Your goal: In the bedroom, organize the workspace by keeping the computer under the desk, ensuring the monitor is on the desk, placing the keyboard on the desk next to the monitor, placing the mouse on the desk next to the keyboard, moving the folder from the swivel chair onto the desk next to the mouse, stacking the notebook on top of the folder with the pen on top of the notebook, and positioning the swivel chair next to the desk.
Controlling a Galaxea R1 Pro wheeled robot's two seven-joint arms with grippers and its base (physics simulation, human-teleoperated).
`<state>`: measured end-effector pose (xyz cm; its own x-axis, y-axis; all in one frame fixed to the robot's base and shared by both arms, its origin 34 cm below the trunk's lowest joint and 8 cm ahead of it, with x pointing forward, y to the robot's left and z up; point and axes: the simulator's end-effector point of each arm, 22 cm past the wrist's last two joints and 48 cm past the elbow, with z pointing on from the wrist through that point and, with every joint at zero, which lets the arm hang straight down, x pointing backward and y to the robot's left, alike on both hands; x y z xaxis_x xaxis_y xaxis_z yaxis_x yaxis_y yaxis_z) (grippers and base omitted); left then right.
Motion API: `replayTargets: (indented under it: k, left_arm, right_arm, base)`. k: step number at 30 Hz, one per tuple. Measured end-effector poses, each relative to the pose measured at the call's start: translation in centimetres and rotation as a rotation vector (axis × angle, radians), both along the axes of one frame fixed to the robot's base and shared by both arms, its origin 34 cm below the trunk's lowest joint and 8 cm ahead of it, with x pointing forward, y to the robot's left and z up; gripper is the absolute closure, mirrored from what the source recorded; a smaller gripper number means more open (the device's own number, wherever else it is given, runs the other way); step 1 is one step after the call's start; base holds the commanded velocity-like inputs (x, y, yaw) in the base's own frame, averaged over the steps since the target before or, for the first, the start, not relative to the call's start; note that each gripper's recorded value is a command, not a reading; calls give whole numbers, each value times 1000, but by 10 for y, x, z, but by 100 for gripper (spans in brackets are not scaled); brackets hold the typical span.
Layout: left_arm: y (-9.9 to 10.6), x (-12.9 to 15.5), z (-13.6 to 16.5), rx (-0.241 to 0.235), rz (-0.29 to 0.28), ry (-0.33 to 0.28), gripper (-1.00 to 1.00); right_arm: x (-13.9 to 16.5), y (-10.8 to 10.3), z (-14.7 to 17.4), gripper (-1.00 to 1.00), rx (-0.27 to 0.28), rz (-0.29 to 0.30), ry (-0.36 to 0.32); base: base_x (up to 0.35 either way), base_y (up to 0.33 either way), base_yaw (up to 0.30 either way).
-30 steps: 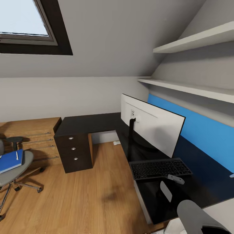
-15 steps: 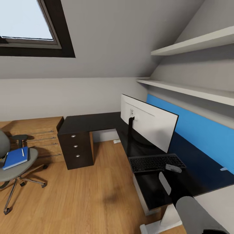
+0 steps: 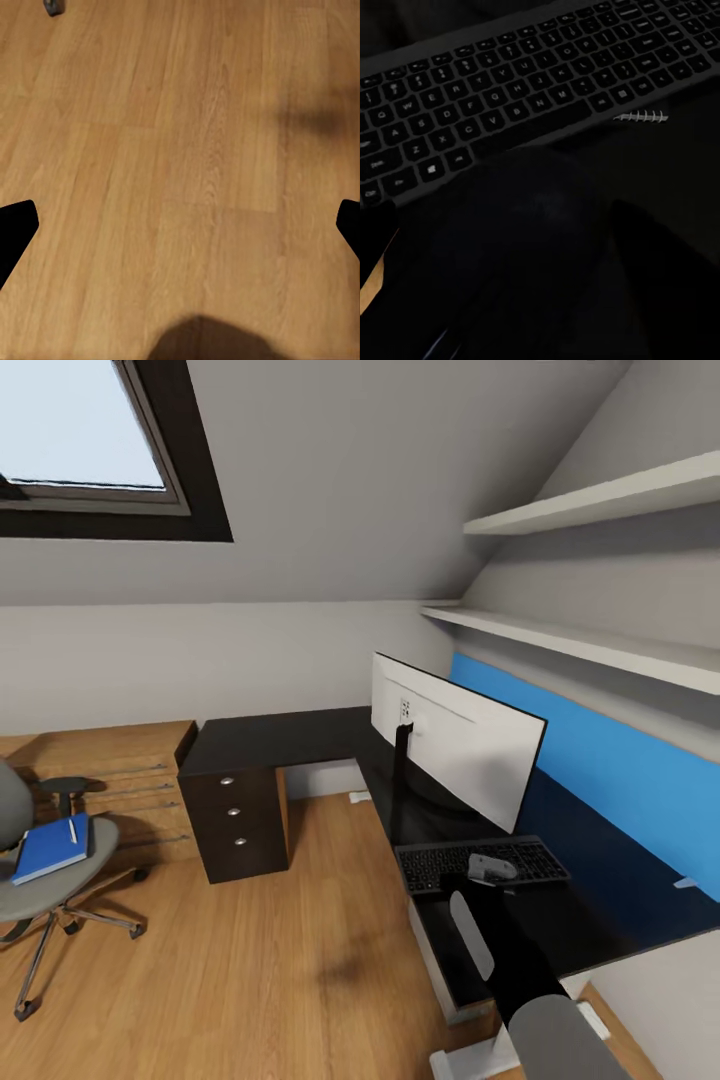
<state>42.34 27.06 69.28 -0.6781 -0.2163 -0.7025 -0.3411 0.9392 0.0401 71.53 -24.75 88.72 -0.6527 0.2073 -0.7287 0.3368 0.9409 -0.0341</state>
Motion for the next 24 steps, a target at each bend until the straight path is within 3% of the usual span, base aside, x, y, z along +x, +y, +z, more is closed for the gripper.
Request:
replayTargets:
  k: [5, 7, 12, 24]
  left_arm:
    - [0, -1, 5, 0, -1, 0, -100]
    - [-2, -1, 7, -1, -5, -2, -100]
    - [-4, 0, 7, -1, -11, -5, -100]
    - [-3, 0, 8, 0, -11, -7, -100]
  right_arm:
    - [-5, 18, 2, 100, -16, 45, 4]
    - [-6, 29, 4, 100, -15, 57, -1]
    - [-6, 33, 5, 100, -37, 68, -2]
    - [-7, 40, 5, 100, -49, 90, -3]
  base:
    - [0, 0, 0]
    - [0, 0, 202]
    - [0, 15, 263]
    - [0, 256, 280]
